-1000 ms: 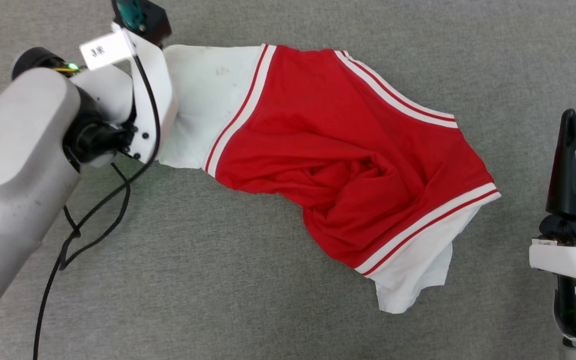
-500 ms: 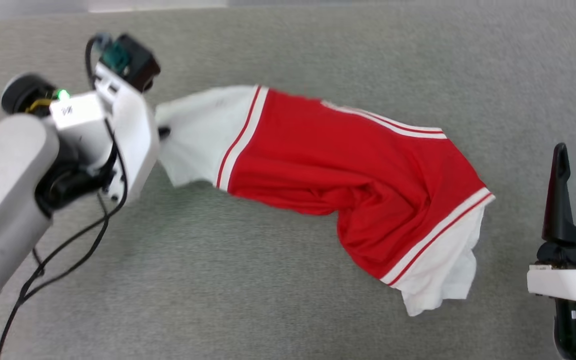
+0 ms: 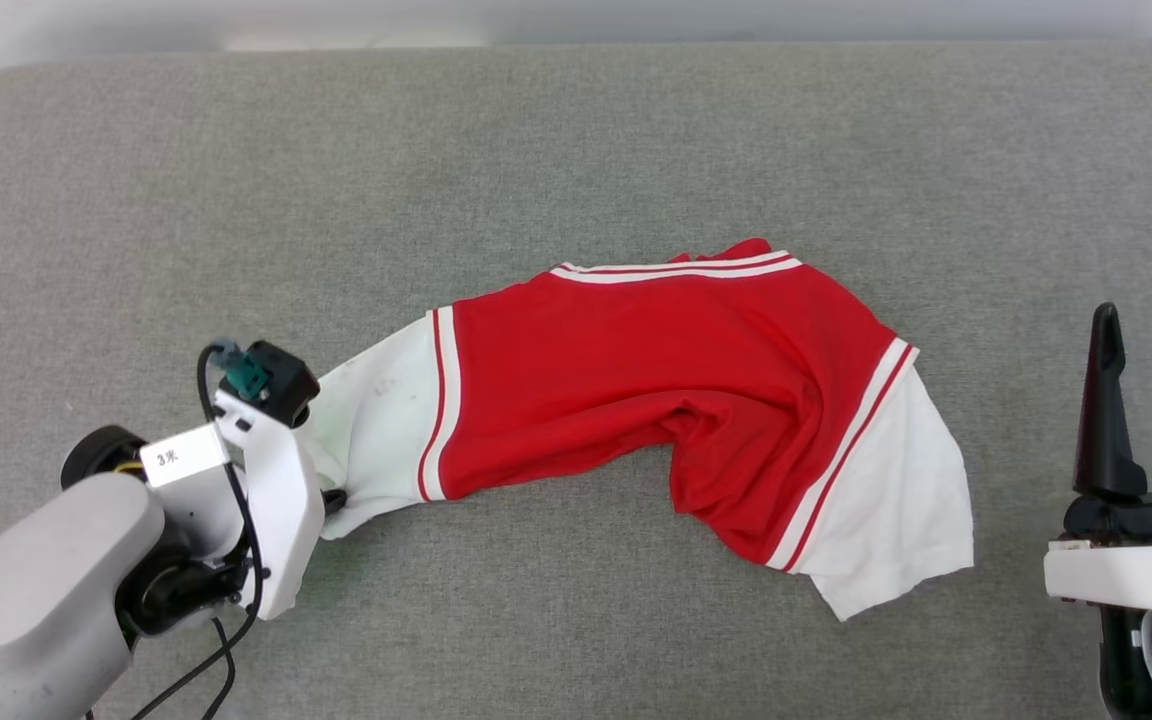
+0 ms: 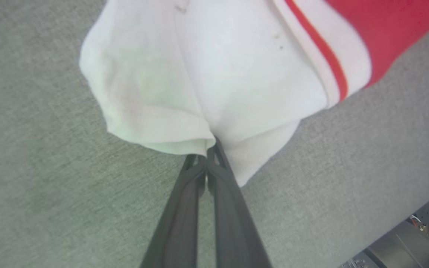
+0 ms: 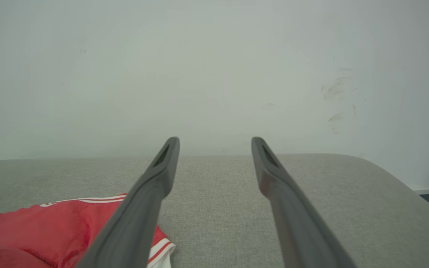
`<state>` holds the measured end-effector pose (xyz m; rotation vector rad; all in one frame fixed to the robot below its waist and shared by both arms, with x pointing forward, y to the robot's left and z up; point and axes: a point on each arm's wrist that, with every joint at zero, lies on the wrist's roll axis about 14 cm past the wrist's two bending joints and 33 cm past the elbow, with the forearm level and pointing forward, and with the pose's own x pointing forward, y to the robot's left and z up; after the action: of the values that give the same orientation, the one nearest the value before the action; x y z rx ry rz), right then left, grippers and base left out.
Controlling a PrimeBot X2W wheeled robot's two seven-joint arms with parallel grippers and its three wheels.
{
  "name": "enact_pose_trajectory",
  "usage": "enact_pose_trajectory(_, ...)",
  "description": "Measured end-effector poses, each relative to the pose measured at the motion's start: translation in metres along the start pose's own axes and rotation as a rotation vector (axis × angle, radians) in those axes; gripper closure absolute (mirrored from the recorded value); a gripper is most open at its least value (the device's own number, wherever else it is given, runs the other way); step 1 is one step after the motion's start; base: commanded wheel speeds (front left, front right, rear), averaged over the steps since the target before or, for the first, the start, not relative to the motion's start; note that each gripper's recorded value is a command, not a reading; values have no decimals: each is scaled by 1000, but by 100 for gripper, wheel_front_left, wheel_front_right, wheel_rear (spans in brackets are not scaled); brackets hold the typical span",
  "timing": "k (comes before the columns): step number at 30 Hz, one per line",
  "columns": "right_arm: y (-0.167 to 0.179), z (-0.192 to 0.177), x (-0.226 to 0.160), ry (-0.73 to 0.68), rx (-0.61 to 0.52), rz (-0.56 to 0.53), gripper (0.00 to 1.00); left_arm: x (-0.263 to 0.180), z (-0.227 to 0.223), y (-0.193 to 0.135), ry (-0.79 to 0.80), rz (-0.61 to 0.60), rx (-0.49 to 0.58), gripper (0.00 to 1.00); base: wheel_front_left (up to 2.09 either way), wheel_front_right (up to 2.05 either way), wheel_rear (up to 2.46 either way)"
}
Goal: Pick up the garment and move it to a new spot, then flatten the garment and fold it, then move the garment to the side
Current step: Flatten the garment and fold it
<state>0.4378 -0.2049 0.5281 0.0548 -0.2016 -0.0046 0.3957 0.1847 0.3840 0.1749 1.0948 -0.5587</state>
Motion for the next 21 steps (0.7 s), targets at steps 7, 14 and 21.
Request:
enact_pose_trajectory(7, -8, 13, -10, -18, -21, -20, 0, -5, 12, -4, -117, 10, -23, 0, 0, 0, 0)
enact_pose_trajectory(14, -5, 20, -12, -35, -18, -11, 0, -55, 62, 24, -302, 104, -21, 0, 0, 0, 0)
enact_pose_trajectory(21, -2, 17, -10, -28, -17, -4, 0, -92, 101, 50, -367, 184, 3, 0, 0, 0, 0)
